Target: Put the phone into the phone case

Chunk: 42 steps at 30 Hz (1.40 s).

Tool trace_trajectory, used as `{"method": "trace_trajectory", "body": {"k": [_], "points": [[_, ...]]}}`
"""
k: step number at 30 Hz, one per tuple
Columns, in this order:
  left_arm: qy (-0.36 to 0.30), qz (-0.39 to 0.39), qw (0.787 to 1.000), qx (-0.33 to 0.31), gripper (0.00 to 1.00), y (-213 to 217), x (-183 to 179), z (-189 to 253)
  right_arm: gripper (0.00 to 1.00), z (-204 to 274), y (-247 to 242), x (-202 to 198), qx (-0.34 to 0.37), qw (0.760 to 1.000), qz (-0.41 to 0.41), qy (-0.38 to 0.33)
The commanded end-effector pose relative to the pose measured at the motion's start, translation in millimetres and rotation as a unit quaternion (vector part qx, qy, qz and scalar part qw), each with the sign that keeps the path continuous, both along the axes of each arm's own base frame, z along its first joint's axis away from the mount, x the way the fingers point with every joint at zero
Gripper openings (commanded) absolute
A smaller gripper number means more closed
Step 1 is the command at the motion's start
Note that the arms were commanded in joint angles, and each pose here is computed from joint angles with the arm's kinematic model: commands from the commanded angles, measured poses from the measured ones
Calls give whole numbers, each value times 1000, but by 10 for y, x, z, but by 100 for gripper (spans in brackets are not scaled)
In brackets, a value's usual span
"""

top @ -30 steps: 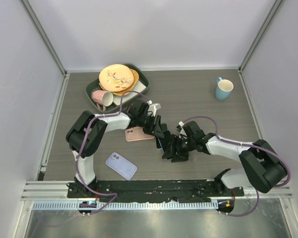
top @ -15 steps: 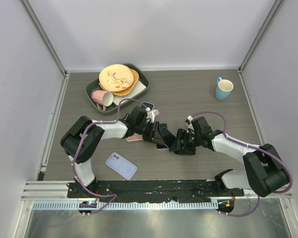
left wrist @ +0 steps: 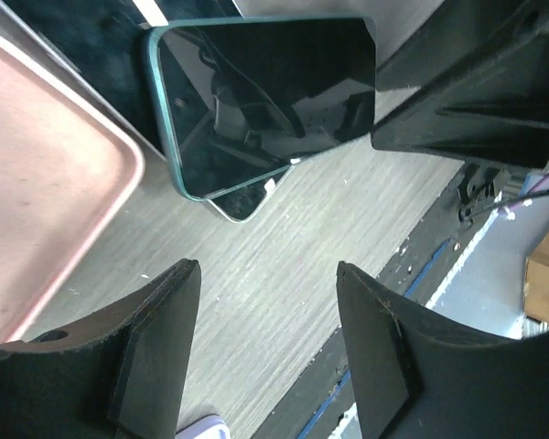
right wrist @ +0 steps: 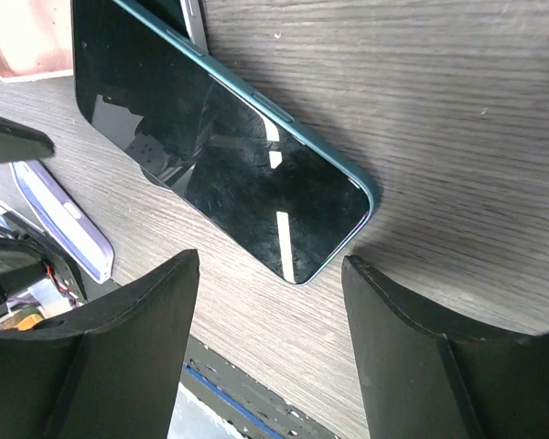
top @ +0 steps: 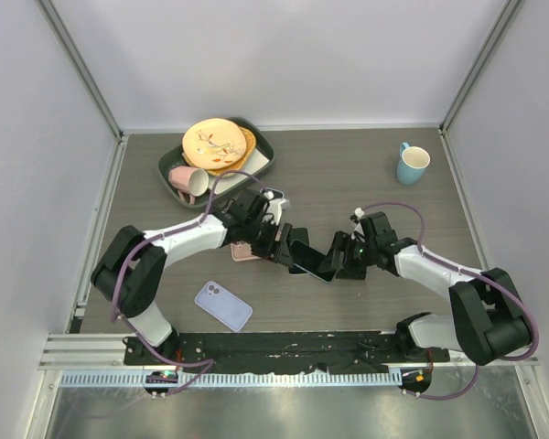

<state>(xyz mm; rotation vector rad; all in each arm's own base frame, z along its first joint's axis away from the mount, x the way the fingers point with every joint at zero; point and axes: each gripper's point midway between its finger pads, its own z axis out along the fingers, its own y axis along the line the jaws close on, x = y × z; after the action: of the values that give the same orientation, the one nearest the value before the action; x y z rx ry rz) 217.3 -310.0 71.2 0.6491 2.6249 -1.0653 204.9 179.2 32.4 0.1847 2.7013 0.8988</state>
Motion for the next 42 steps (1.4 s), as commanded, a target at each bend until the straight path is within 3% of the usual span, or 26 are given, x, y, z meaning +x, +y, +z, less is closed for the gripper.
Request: {"method": "trace_trajectory", "body": {"k": [1, 6, 11, 17, 32, 41, 42], "points": [[-25, 35, 999, -7, 66, 102, 315, 181, 69, -50, -148, 116, -40, 999, -13, -19], [-2, 54, 996, -74, 65, 32, 594, 227, 69, -73, -177, 130, -44, 999, -18, -15], [23, 48, 993, -105, 57, -123, 713, 152, 69, -86, -190, 172, -45, 999, -22, -17], [43, 44, 992, -109, 53, -198, 755, 30, 68, -122, -163, 228, -38, 999, -24, -13], [62, 47, 991, -109, 43, -252, 658, -106, 63, -39, 150, 290, 56, 998, -14, 3], [61, 20, 989, -133, 31, -427, 568, 56, 63, 30, 207, 369, 76, 997, -20, -12], [61, 18, 989, -134, 25, -441, 562, 61, 63, 54, 213, 394, 76, 997, -19, -17]]}}
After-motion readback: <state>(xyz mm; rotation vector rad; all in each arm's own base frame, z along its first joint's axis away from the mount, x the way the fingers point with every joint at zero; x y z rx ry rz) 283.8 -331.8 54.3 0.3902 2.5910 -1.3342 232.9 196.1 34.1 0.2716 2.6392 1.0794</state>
